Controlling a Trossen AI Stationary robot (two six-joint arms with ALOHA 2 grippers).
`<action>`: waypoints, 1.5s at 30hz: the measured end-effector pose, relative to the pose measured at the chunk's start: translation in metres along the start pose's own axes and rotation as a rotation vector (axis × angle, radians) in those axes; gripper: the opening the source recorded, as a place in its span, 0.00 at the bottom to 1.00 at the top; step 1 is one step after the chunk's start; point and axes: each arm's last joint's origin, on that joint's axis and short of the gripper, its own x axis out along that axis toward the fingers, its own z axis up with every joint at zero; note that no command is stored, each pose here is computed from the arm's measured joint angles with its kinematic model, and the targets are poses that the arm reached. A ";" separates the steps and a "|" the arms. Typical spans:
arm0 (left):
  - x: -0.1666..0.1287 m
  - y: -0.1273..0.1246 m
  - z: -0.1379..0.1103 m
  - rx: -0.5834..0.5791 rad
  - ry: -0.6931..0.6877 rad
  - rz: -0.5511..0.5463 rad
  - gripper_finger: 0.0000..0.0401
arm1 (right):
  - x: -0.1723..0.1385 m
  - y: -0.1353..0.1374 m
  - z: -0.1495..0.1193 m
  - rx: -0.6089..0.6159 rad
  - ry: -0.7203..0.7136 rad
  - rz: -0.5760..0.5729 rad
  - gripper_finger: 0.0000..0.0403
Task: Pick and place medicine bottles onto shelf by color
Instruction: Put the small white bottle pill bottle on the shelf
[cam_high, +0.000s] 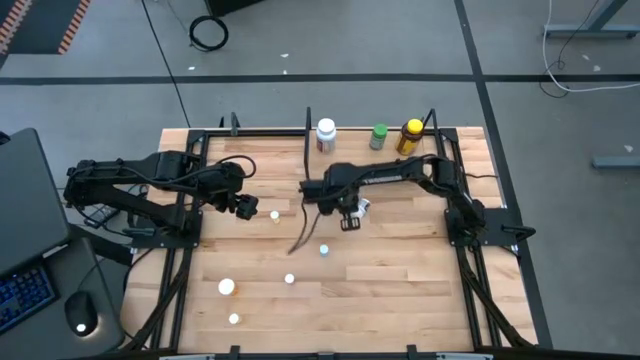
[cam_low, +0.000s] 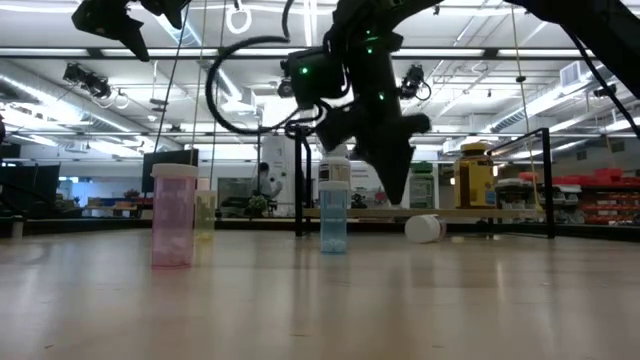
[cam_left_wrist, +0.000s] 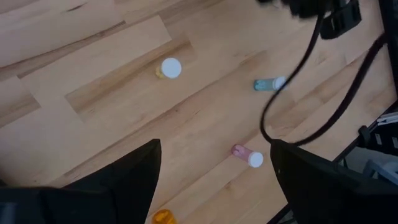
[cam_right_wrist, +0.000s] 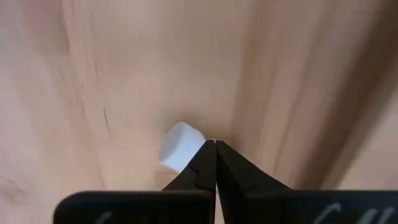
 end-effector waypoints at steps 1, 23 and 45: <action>0.000 0.000 0.000 0.000 0.000 0.000 0.76 | -0.006 -0.004 -0.002 0.066 -0.011 0.020 0.03; 0.000 -0.002 -0.005 0.194 0.020 -0.013 0.76 | -0.028 0.028 -0.008 1.077 -0.043 0.107 0.63; -0.007 -0.015 0.014 0.380 -0.060 -0.266 0.76 | -0.004 0.077 -0.009 2.020 -0.409 -0.105 0.76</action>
